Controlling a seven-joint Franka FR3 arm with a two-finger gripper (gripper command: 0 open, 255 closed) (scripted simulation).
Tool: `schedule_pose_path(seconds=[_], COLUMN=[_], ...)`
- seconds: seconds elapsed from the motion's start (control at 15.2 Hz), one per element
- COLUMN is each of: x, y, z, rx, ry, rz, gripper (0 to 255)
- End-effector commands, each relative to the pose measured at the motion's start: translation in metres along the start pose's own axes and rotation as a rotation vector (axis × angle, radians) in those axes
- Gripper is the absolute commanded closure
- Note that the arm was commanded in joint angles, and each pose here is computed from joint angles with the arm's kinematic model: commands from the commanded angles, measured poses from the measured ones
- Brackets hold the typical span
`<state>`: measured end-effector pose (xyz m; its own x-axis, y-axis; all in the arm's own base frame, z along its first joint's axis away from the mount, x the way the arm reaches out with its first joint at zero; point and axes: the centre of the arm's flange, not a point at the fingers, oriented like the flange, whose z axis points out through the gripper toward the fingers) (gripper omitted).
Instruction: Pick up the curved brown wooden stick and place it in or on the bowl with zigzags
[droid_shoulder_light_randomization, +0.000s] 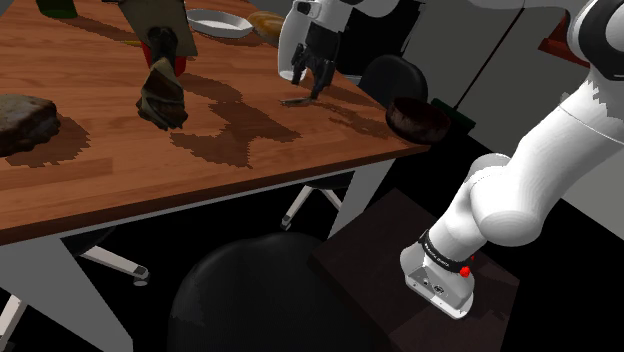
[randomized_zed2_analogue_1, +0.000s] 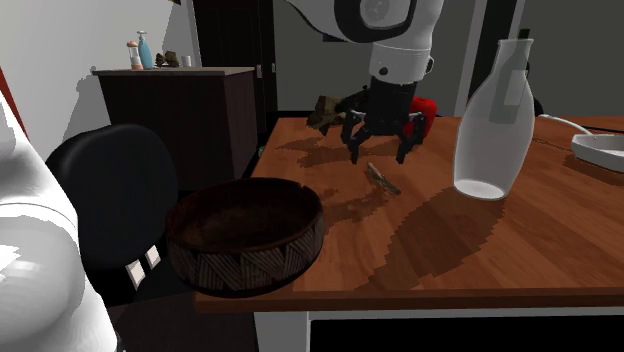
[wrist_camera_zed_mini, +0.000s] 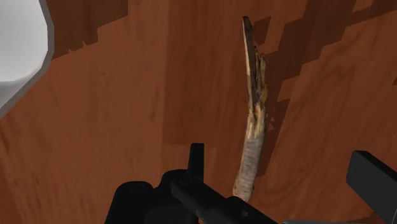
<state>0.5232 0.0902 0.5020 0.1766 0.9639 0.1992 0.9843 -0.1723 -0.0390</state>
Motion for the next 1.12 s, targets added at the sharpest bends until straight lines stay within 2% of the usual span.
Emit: schedule_pose_path(seconds=[0.0,0.53,0.59,1.06], x=[-0.0002,-0.0002,-0.0002,-0.0002], y=[-0.0004,-0.0003,-0.0003,-0.0003], z=[0.0149,0.0148,0.0148,0.0148], rx=[0.0,0.0,0.0,0.0], ry=[0.0,0.0,0.0,0.0], rz=[-0.001,-0.001,-0.001,-0.001], gripper=[0,0,255,255])
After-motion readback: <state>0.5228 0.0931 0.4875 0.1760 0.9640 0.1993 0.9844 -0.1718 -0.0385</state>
